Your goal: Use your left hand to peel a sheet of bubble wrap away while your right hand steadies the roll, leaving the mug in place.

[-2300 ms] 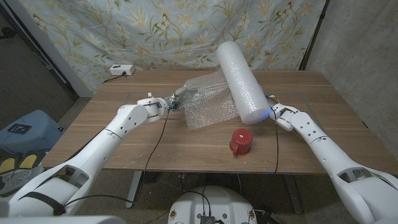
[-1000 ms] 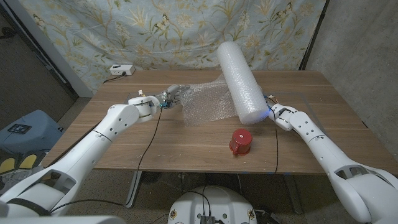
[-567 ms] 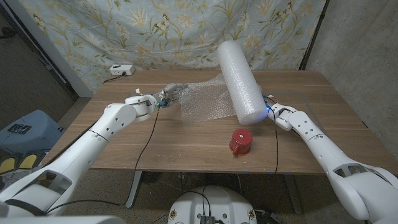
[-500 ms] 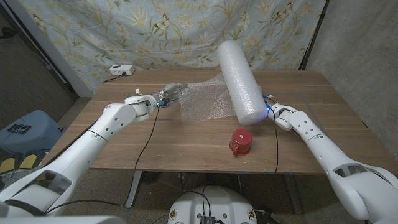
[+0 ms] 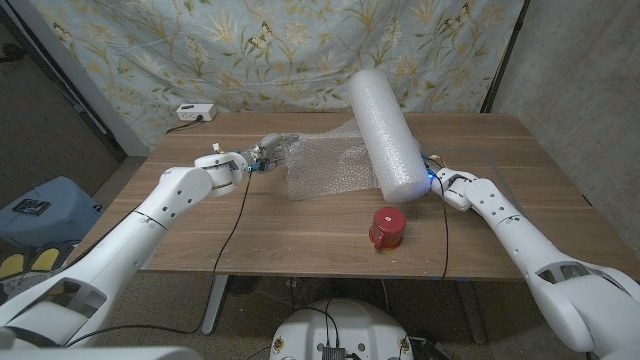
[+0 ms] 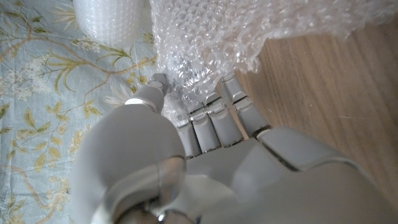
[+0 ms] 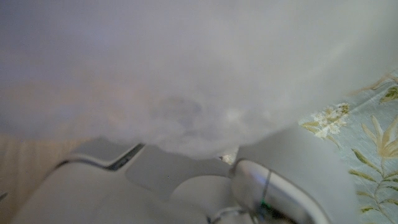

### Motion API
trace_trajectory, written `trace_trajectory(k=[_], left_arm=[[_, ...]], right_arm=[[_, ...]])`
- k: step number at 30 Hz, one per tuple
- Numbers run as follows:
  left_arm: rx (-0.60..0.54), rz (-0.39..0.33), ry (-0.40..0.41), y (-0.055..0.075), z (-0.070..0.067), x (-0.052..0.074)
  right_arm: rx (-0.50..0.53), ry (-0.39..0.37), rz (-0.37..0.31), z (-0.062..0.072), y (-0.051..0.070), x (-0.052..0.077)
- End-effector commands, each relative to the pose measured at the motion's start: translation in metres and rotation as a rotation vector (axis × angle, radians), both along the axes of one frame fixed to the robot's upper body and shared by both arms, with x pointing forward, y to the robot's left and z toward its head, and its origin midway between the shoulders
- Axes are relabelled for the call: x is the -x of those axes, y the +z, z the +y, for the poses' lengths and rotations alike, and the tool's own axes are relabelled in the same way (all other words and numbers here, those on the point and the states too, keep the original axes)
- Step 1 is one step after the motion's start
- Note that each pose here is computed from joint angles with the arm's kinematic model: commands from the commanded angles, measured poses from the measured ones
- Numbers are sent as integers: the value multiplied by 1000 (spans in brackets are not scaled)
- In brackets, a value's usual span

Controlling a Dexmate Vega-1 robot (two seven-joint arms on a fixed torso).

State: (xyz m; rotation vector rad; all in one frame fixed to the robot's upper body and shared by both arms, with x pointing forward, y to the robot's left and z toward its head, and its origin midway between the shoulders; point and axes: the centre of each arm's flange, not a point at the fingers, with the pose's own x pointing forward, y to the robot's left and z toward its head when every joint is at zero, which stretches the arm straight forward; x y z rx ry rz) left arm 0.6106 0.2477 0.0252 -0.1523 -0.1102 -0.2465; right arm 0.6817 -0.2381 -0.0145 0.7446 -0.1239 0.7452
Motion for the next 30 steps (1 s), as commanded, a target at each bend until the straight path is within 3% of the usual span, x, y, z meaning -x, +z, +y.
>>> trace_trajectory(k=[1, 19, 30], left_arm=[[7, 10, 9, 1, 7, 4], [-21, 10, 53, 8, 26, 16], [-12, 11, 61, 6, 31, 24]], right_arm=[[-11, 30, 5, 1, 0, -3], [-45, 49, 5, 4, -4, -6], [-48, 61, 20, 6, -6, -5]])
